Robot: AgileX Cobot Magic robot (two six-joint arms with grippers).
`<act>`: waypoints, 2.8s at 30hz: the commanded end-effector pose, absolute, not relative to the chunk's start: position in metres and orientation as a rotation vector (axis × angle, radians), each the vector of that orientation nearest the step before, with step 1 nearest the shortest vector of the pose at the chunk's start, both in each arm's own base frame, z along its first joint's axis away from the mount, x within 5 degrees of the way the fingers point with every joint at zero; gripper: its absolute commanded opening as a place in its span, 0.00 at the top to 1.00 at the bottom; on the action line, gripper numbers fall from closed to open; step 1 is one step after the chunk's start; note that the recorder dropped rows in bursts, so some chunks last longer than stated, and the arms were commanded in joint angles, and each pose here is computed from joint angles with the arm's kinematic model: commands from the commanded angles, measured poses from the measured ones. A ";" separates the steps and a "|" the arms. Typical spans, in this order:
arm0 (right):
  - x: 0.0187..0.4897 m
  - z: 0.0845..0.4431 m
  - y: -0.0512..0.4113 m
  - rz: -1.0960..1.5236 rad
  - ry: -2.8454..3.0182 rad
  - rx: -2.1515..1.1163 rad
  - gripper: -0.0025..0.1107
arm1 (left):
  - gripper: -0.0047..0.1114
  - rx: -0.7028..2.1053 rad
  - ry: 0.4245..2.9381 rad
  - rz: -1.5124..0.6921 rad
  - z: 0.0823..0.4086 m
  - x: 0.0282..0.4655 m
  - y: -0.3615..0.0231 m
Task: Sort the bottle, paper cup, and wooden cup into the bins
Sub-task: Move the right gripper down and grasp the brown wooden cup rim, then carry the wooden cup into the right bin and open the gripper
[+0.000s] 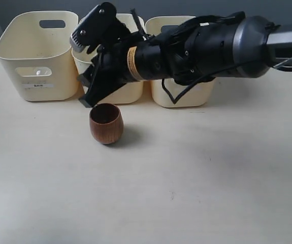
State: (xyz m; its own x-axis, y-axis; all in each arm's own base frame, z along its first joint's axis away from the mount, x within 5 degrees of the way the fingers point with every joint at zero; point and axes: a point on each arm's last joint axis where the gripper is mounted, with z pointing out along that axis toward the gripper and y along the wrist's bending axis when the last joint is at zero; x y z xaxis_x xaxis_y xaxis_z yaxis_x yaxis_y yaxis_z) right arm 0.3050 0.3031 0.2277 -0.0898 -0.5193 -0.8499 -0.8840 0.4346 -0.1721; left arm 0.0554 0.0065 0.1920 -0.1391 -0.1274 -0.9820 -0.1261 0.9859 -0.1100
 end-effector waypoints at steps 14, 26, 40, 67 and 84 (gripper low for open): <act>0.289 0.174 0.303 0.627 1.904 -1.336 0.55 | 0.96 -0.187 1.704 -0.004 0.192 0.055 0.006; 0.293 0.162 0.302 0.589 1.926 -1.344 0.55 | 0.96 -0.187 1.704 -0.004 0.192 0.055 0.006; 0.298 0.140 0.301 0.525 1.981 -1.339 0.55 | 0.96 -0.187 1.704 -0.004 0.192 0.055 0.006; 0.291 0.263 0.279 0.390 1.715 -1.152 0.98 | 0.96 -0.187 1.704 -0.004 0.192 0.055 0.006; 0.336 0.299 0.201 0.137 1.789 -0.733 0.98 | 0.96 -0.187 1.704 -0.004 0.192 0.055 0.006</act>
State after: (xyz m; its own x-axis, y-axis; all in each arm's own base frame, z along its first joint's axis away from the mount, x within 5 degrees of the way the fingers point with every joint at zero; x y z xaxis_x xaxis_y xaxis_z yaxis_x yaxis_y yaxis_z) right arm 0.3231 0.2152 0.3076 -0.1134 -0.4233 -0.8988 -0.5770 0.7645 -0.2873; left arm 0.0554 0.0065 0.1920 -0.1391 -0.1274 -0.9820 -0.1261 0.9859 -0.1100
